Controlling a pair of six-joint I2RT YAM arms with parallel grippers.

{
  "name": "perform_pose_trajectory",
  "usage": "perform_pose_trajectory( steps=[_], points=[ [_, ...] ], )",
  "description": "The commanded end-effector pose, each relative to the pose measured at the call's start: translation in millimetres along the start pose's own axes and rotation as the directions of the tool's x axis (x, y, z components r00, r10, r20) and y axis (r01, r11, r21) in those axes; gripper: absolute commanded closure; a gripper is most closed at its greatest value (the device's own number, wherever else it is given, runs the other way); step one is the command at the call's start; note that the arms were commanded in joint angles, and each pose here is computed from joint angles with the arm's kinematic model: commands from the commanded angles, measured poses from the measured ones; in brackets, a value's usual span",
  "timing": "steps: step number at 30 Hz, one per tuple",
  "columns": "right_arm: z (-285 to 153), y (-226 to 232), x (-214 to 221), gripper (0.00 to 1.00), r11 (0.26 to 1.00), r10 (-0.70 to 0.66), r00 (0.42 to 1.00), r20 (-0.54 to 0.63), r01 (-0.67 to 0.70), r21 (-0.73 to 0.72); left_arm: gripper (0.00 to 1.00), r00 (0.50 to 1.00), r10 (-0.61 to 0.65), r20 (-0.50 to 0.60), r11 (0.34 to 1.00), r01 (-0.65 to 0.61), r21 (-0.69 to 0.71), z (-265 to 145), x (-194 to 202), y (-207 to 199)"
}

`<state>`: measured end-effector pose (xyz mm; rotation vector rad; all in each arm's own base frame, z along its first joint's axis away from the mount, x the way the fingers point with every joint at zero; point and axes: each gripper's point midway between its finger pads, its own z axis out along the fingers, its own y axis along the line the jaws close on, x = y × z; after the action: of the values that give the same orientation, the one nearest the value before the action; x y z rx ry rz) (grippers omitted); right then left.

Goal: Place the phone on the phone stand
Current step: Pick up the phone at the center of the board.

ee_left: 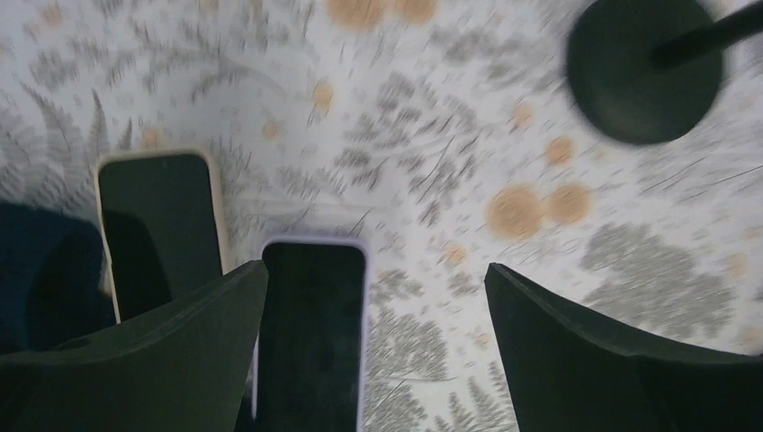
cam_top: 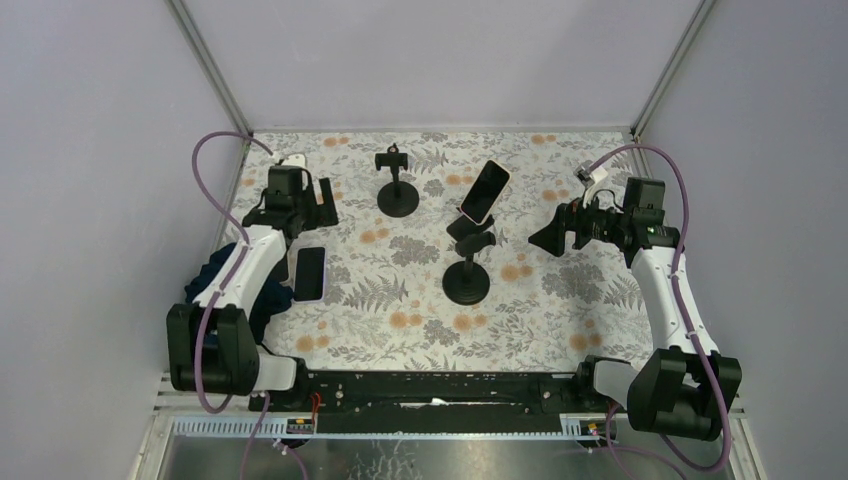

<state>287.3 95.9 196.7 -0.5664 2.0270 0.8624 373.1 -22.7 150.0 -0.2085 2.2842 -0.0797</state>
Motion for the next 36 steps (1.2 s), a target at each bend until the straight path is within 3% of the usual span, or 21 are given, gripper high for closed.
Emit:
perform_pose_trajectory(
  steps=[1,10,23,36],
  points=[
    [-3.8,1.2,-12.0,0.0,1.0,-0.029,0.999,0.018,0.029,0.002,0.01,0.971,0.046,-0.236,0.995,-0.065,-0.071,21.2,80.7,40.0],
    [-3.3,3.7,-14.2,0.0,1.0,-0.02,1.0,0.023,0.02,-0.016,0.01,0.951,0.006,-0.31,0.995,-0.038,-0.096,37.0,91.5,64.8],
    [-3.6,6.1,-15.3,0.0,0.999,-0.025,0.999,0.028,0.026,-0.027,0.01,0.918,-0.001,-0.397,0.999,-0.014,-0.035,47.1,113.8,59.4],
    [-4.7,9.2,-17.7,0.0,0.999,-0.026,0.999,0.034,0.027,-0.036,0.01,0.901,-0.023,-0.434,0.991,-0.036,-0.126,51.5,125.6,75.3]
  ],
)
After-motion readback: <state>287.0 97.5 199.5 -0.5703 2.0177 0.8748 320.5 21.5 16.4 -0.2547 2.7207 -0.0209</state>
